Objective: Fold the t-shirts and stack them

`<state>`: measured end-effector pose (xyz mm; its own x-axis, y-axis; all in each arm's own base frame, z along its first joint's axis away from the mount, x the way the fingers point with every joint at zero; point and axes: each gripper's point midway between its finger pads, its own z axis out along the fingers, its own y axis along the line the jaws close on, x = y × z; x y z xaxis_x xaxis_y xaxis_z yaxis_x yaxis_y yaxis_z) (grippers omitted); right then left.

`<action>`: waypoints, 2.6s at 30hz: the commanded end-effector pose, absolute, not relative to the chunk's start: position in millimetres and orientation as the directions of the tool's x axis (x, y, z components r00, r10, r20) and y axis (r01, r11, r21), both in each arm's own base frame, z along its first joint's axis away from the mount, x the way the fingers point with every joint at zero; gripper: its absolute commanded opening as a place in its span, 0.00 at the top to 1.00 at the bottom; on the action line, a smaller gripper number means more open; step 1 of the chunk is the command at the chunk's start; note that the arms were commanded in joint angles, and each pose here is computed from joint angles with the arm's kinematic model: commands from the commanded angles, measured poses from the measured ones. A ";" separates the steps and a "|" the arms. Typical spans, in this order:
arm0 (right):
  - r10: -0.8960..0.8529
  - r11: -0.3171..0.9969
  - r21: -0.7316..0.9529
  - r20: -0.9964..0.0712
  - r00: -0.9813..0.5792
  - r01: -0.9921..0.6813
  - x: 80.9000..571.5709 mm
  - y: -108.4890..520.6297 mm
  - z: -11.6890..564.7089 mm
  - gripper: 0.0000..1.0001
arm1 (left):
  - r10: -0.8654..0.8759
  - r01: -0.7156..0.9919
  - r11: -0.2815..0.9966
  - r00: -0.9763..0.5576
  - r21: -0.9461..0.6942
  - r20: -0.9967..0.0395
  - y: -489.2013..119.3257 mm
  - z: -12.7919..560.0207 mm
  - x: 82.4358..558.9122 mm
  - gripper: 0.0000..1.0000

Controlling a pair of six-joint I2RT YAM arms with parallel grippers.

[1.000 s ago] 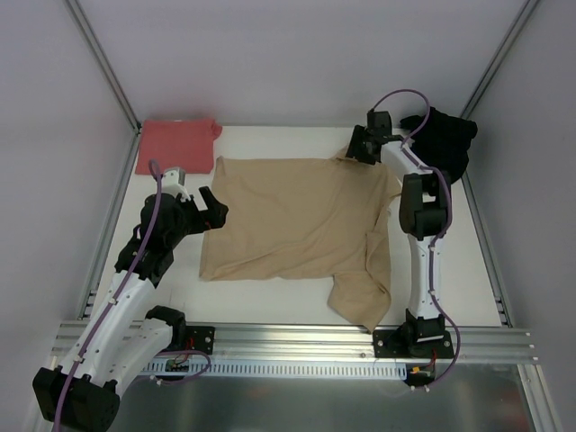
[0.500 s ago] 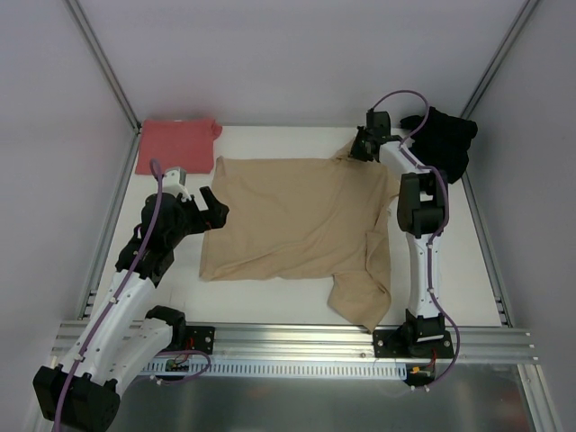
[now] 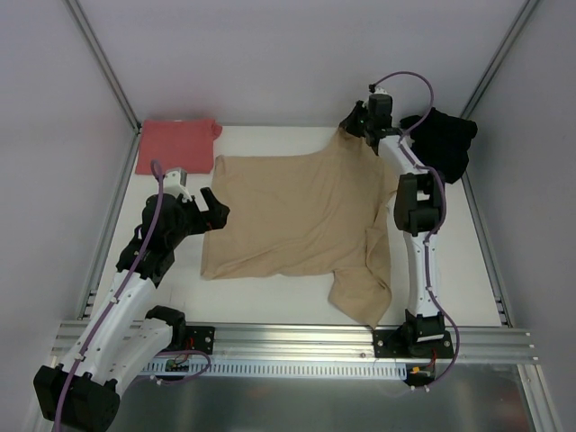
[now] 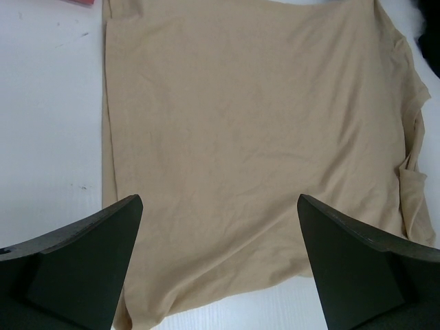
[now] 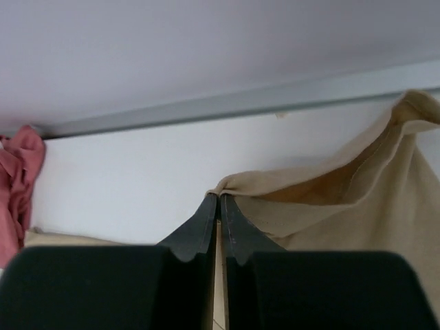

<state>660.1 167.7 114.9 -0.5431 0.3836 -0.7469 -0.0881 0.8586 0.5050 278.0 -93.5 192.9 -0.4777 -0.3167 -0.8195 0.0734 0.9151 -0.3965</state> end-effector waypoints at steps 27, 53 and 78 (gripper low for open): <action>0.280 0.946 0.323 -0.813 -0.511 0.005 505.6 118.9 199.8 0.01 | -0.380 0.203 0.806 -0.545 -0.557 -0.748 -133.6 211.8 266.9 0.01; 0.238 0.965 0.213 -0.447 -0.862 0.156 326.3 91.8 100.2 0.00 | -0.407 0.193 0.779 -0.568 -0.597 -0.715 -133.1 218.9 240.8 0.01; 0.218 0.975 0.120 -0.340 -0.915 0.188 317.5 80.0 46.5 0.36 | -0.386 0.206 0.793 -0.558 -0.573 -0.734 -129.4 216.2 235.5 0.01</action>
